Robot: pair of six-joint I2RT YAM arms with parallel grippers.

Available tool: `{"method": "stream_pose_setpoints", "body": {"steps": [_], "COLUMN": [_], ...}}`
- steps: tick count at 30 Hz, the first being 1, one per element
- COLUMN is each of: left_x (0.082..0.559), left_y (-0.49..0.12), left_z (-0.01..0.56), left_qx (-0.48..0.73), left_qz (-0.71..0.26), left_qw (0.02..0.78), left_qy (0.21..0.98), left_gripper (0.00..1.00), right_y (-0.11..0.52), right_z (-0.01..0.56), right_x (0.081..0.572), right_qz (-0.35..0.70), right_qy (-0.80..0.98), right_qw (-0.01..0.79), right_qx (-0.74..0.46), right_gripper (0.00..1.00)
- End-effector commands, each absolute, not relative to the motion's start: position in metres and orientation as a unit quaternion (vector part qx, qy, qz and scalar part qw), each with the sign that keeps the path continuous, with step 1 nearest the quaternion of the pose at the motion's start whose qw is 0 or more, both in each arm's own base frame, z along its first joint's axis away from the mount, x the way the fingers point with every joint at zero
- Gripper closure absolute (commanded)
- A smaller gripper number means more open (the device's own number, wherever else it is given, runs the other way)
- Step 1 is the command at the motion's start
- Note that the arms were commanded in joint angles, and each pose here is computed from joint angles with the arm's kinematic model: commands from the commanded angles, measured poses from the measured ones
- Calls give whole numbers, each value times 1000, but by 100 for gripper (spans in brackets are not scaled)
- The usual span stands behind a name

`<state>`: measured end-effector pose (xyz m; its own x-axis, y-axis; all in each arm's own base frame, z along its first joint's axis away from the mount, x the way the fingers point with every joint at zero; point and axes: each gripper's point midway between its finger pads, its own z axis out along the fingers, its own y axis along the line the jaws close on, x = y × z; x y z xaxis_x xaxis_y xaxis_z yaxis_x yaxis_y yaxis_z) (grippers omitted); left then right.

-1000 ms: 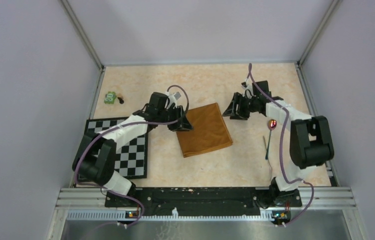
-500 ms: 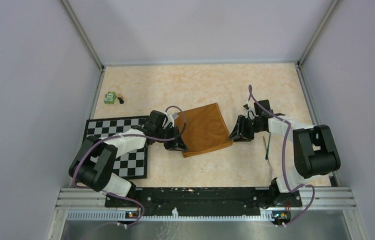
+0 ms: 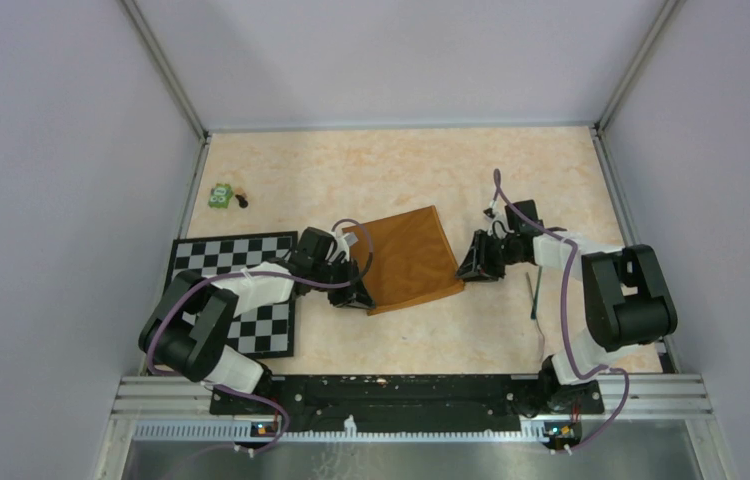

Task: Fold the napkin into a case and place the utensils inside
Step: Pick up the top corner of the square-folded napkin from the center of the board, then fold the top corner of the square-folded napkin at the center of the board.

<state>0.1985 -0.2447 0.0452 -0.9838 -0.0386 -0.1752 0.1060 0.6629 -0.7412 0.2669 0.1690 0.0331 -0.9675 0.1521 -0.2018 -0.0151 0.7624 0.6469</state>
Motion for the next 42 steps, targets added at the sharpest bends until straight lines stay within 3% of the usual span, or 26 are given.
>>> {"method": "stream_pose_setpoints", "body": {"steps": [1, 8, 17, 27, 42], "left_x": [204, 208, 210, 198, 189], "left_y": [-248, -247, -246, -242, -229], "left_z": [51, 60, 81, 56, 12], "left_qx": [27, 30, 35, 24, -10], "left_qz": [-416, -411, -414, -407, -374], "left_qw": [106, 119, 141, 119, 105], "left_qy": [903, 903, 899, 905, 921], "left_gripper": [84, 81, 72, 81, 92], "right_y": [179, 181, 189, 227, 388], "right_z": [40, 52, 54, 74, 79], "right_x": [267, 265, 261, 281, 377], "right_qz": [361, 367, 371, 412, 508], "right_qy": [923, 920, 919, 900, 847], "right_qw": [129, 135, 132, 144, 153], "right_qx": [25, 21, 17, -3, -29], "right_gripper": [70, 75, 100, 100, 100]}}
